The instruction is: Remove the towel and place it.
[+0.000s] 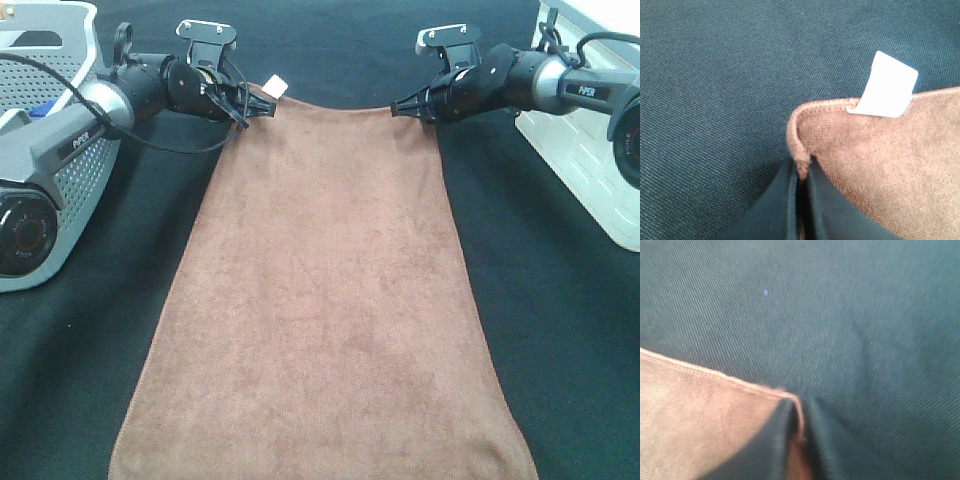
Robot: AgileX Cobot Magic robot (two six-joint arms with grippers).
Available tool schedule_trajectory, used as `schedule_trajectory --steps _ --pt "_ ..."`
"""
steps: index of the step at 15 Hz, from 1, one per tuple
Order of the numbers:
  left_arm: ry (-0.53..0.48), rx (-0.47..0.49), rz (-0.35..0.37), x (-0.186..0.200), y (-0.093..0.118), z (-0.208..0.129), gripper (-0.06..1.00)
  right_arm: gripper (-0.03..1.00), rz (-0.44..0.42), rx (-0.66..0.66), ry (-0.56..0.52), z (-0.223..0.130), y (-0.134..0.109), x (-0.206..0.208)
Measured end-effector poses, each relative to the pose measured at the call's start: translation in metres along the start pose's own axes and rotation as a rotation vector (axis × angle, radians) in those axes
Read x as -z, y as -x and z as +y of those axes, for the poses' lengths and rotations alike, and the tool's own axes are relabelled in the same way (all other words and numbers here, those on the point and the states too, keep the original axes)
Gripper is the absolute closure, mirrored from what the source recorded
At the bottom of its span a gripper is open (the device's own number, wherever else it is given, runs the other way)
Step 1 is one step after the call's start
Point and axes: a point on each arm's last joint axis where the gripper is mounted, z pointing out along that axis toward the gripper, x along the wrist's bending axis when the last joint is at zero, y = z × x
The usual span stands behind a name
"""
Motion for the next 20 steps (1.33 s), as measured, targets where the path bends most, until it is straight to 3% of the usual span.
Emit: schedule_trajectory --steps 1,4,6,9,11,14,17,18,20 --pt "0.010 0.001 0.001 -0.001 0.000 -0.001 0.85 0.67 -0.001 -0.001 0.000 -0.002 0.000 -0.001" --pt "0.066 -0.002 0.008 -0.004 -0.001 -0.001 0.45 0.36 -0.012 -0.027 0.032 0.001 0.002 -0.001" --pt "0.098 -0.010 0.015 -0.004 -0.001 0.002 0.29 0.28 -0.017 -0.051 0.035 0.001 0.007 -0.001" --pt "0.110 -0.005 0.018 -0.004 -0.002 0.003 0.24 0.26 -0.008 -0.054 0.018 0.002 0.008 0.001" --pt "0.065 0.003 0.012 0.006 -0.001 0.015 0.18 0.25 0.016 -0.050 -0.005 0.016 0.006 0.013" --pt "-0.021 0.025 -0.002 0.045 0.001 0.060 0.09 0.23 0.081 -0.067 -0.047 0.065 0.003 0.058" --pt "-0.191 0.009 -0.009 0.104 0.003 0.103 0.08 0.22 0.135 -0.006 -0.164 0.114 0.001 0.131" --pt "-0.249 0.008 0.010 0.125 -0.002 0.114 0.08 0.22 0.121 -0.033 -0.188 0.127 0.002 0.154" --pt "-0.340 0.022 0.124 0.168 -0.028 0.134 0.08 0.22 0.047 -0.132 -0.215 0.152 0.019 0.206"
